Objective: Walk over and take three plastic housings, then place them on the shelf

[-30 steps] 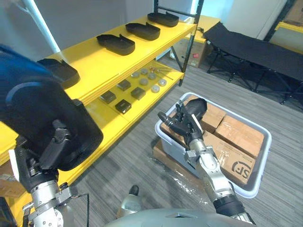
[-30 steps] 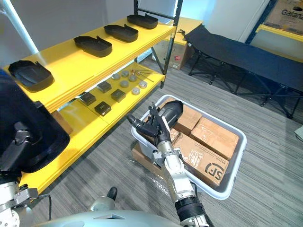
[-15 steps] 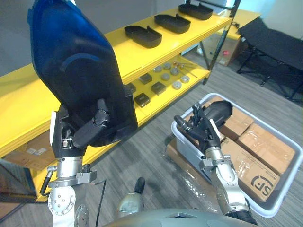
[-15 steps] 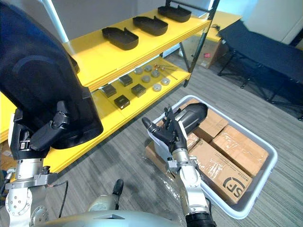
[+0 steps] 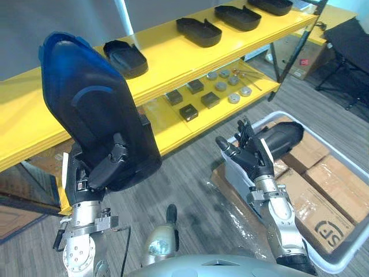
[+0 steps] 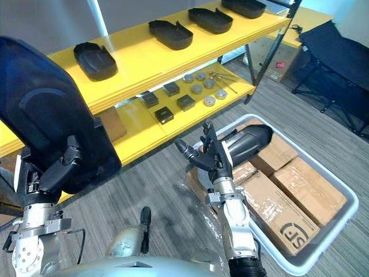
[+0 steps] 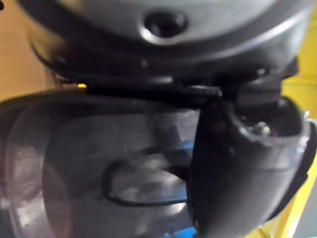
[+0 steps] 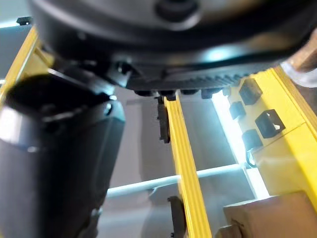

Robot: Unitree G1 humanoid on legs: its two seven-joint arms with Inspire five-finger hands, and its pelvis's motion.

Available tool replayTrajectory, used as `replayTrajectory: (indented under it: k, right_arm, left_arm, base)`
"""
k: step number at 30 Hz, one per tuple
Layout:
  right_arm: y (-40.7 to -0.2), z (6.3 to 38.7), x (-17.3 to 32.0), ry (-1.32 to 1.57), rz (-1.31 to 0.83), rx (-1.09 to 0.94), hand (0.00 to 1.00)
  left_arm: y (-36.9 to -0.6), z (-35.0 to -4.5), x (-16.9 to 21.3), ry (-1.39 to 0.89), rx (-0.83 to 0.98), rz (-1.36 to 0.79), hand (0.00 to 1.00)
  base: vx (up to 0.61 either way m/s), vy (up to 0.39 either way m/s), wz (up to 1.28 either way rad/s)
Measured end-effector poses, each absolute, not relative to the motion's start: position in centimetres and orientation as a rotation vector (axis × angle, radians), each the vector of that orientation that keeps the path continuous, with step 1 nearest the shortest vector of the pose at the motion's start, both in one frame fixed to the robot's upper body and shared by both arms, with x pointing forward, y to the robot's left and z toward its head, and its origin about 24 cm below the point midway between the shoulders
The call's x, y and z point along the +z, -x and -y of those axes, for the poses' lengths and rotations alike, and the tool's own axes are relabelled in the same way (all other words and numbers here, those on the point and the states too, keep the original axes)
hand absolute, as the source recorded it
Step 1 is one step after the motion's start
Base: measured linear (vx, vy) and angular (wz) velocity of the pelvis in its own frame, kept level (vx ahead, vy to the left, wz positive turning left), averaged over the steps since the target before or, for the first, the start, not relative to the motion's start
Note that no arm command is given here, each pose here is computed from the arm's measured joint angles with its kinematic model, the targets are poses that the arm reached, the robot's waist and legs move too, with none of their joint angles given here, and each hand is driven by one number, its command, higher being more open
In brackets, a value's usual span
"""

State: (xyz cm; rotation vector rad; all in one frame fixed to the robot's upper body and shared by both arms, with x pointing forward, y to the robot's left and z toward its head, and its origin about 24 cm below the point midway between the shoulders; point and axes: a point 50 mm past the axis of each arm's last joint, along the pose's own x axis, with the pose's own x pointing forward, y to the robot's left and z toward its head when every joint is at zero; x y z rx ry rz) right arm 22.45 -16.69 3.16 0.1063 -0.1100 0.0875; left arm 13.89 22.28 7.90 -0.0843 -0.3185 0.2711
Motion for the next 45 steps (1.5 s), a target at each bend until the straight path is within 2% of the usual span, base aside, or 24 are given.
replayTrajectory:
  k: [11,18,22,32,38,45]
  right_arm:
    - [-22.9,17.4,4.1,-0.097,0.19,-0.057,1.0]
    - [-21.6,21.4,5.0,-0.072,0.233,-0.253,1.0]
    - [-21.7,22.0,6.1,-0.03,0.271,-0.231,1.0]
    - [-22.6,20.2,6.8,-0.131,0.316,-0.096,1.0]
    - [-22.4,20.8,7.4,-0.079,0.339,-0.164,1.0]
    - [-22.2,20.5,7.1,-0.073,0.332,-0.167,1.0]
  left_arm:
    - [-15.3,-23.3,9.4,0.061,0.291,0.405,0.0]
    - [-16.8,-22.8,10.4,0.064,0.239,0.455,0.0]
    - [-16.8,-22.2,9.7,0.092,0.222,0.427,0.0]
    - [-16.5,-22.1,9.7,0.121,0.268,0.429,0.0]
    - [-17.2,-19.5,11.7,0.138,0.081,0.531,0.0]
    - [-16.0,-21.3,10.2,0.279,0.145,0.468,0.0]
  base:
    - [0.3,0.118,0.42]
    - [0.25,-0.087,0.58]
    - [0.29,-0.189,0.02]
    - [0.09,-0.009,0.13]
    - [-0.01,0.111,1.41]
    - [-0.03,0.089,0.07]
